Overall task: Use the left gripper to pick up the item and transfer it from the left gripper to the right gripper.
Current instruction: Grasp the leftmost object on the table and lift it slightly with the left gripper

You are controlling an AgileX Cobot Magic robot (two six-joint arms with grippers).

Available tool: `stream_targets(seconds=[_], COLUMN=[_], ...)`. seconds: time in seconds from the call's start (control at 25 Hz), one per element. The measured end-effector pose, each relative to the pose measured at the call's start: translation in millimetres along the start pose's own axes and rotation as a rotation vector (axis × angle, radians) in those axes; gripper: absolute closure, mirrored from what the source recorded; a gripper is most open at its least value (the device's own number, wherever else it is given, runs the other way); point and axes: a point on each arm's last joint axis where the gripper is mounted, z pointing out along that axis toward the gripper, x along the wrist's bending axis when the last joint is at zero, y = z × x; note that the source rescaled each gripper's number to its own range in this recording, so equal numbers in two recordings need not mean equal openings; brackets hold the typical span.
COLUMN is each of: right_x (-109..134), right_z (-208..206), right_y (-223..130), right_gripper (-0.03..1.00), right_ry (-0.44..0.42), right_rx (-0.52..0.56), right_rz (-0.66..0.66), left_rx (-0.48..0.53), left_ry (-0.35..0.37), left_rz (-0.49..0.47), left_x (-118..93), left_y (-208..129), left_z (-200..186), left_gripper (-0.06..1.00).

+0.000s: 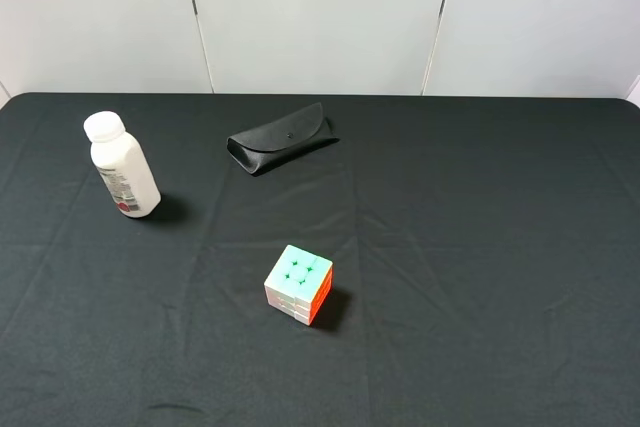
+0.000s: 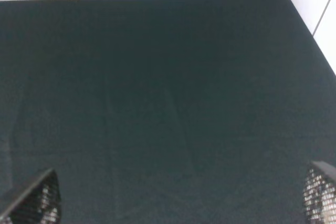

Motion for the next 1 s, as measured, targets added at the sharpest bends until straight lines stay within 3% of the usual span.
stream_targets(seconds=[1.0], right_x=[0.0], right_z=[0.0], right_y=[0.0], right_gripper=[-0.03], right_ry=[0.000], right_rx=[0.000], right_rz=[0.000], left_rx=[-0.006], left_ry=[0.000], left_rz=[0.000], left_x=[0.1], left_y=[0.9], left_z=[-1.4], left_gripper=[-0.04])
